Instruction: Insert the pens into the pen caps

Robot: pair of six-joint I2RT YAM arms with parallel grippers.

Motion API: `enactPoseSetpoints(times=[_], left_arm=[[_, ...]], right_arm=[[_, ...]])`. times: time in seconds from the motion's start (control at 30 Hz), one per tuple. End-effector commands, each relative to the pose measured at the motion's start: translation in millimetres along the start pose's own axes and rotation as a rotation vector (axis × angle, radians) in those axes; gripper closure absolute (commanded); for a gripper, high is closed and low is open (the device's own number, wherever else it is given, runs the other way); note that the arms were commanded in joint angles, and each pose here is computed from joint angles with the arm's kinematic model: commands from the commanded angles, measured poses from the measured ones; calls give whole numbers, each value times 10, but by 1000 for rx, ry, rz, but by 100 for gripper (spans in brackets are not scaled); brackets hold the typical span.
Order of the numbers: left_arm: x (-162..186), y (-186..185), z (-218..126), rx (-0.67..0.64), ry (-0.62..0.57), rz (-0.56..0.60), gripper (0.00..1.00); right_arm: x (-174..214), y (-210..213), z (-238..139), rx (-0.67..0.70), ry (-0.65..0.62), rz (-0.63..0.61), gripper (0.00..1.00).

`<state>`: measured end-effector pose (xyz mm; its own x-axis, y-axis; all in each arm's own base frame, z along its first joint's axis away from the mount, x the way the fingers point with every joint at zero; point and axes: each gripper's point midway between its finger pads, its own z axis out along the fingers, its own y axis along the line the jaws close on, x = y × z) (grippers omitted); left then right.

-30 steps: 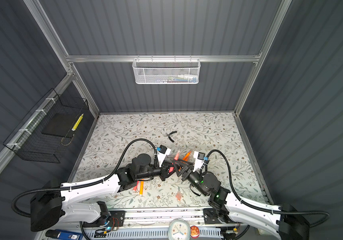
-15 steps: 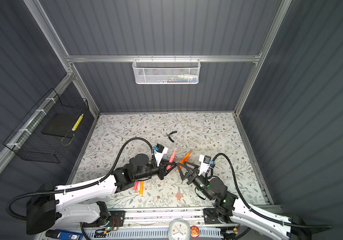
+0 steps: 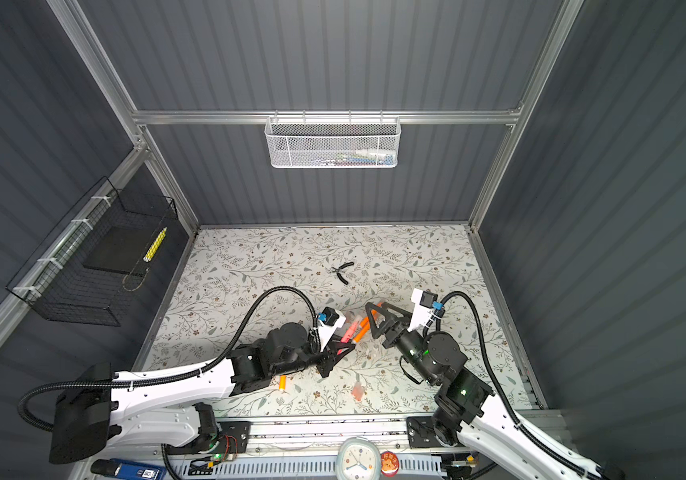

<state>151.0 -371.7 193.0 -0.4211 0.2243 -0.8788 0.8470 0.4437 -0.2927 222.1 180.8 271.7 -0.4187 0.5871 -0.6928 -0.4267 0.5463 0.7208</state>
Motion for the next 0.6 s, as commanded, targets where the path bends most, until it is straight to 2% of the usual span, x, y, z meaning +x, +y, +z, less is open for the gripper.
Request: enactPoseSetpoints(times=[0.0, 0.07, 0.27, 0.57], left_arm=[[-17, 5, -49, -12, -10, 39, 100], [-13, 10, -43, -15, -7, 41, 100], [-7, 32, -6, -27, -2, 46, 100], [-3, 33, 28, -27, 1, 45, 100]], right_arm=[[101, 146, 47, -94, 95, 58, 19], [154, 169, 80, -116, 118, 72, 20], [290, 133, 126, -113, 168, 87, 34], [426, 213, 188, -116, 200, 50, 38]])
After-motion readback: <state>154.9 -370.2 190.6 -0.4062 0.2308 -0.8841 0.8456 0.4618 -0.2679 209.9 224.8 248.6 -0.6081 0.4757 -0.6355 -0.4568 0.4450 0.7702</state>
